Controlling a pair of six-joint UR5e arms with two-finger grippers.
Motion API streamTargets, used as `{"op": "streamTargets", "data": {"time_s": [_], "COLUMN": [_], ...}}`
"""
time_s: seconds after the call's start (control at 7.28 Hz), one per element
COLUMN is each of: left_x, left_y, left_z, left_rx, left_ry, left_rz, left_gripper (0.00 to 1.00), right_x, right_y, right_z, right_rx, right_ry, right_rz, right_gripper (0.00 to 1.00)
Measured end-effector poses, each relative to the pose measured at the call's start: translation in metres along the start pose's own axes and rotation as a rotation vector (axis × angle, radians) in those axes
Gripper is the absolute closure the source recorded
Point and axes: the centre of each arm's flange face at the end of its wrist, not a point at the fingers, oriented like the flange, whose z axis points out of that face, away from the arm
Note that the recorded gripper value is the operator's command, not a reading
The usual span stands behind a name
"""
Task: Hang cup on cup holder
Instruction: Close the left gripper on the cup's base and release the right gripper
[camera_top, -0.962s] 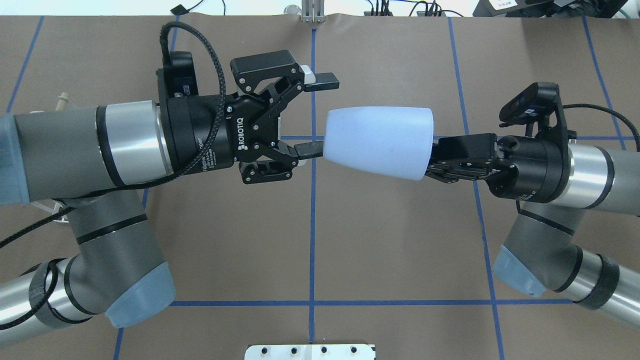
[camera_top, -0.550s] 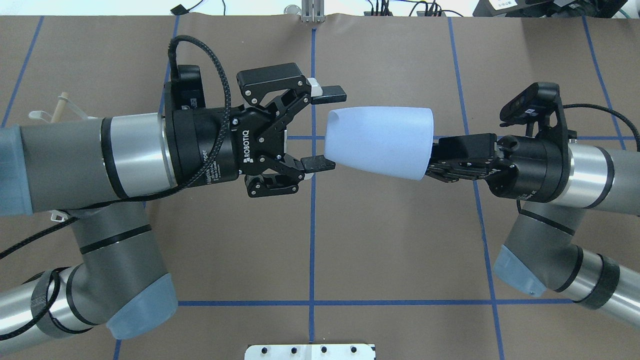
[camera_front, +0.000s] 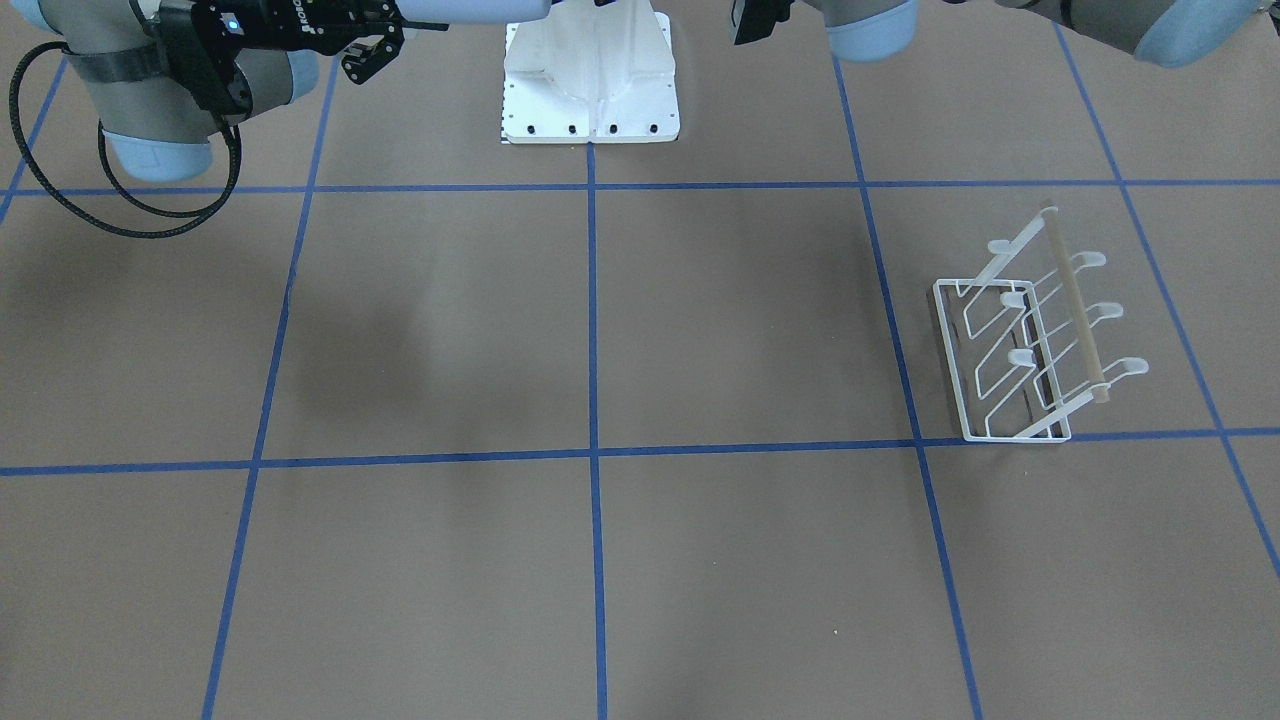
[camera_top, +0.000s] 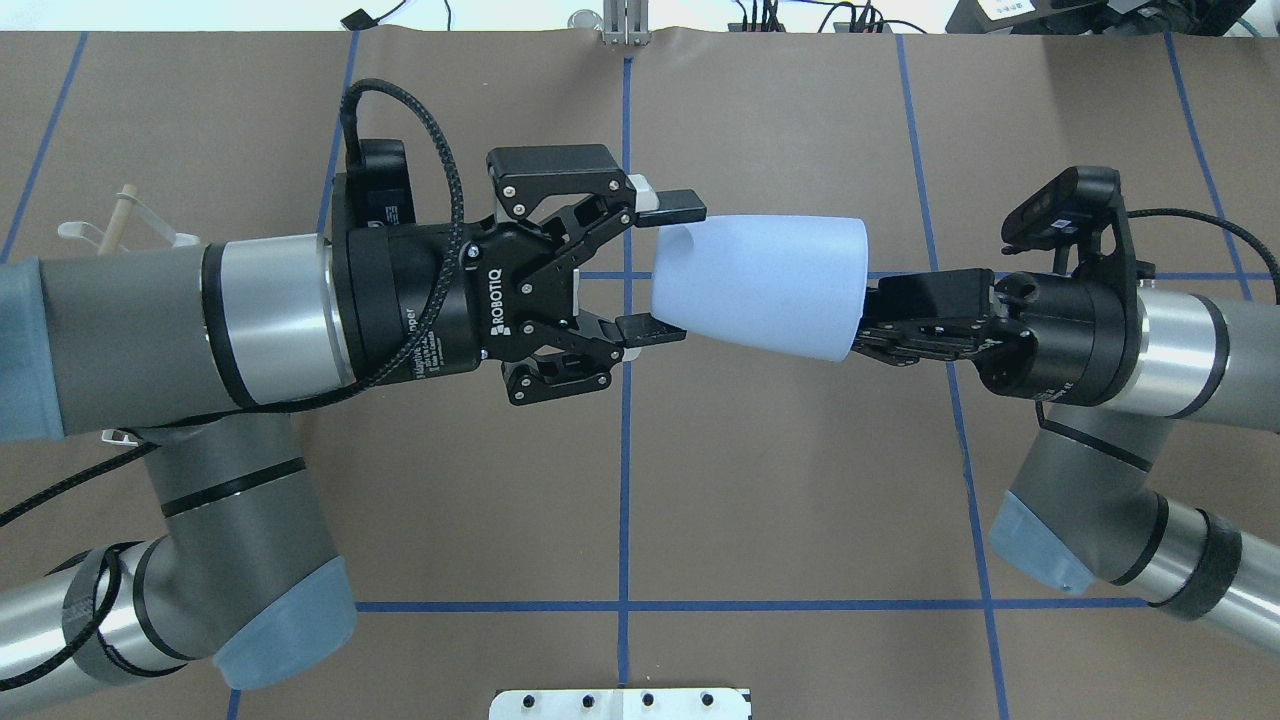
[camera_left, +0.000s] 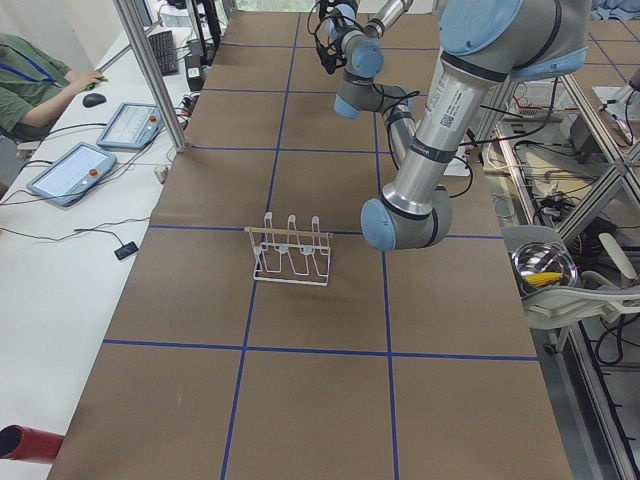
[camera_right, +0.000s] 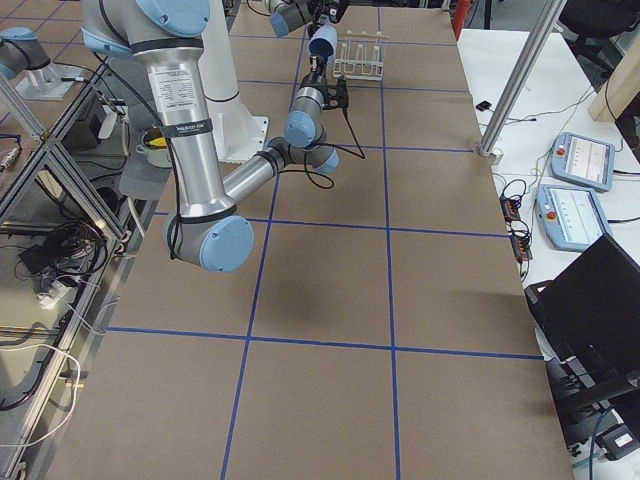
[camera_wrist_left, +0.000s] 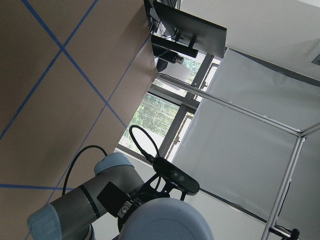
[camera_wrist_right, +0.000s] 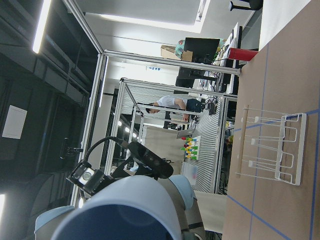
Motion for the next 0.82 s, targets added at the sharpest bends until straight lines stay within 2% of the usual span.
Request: {"op": "streamTargets", "data": {"time_s": [0.55, 0.82], "left_x": [-0.002, 0.007], "left_y": [0.01, 0.009], "left_z": [-0.002, -0.011], "left_rx": [-0.023, -0.02], "left_ry": [0.002, 0.016], "left_rz": [0.004, 0.034], "left_gripper": [1.0, 1.0], "right_x": [-0.001, 0.003], "right_y": [0.001, -0.009], "right_z": [-0.003, -0.025], "right_rx": [-0.008, 0.021], "right_ry": [-0.001, 0.041], "right_rz": [0.007, -0.01], "right_gripper": [0.0, 0.0]}}
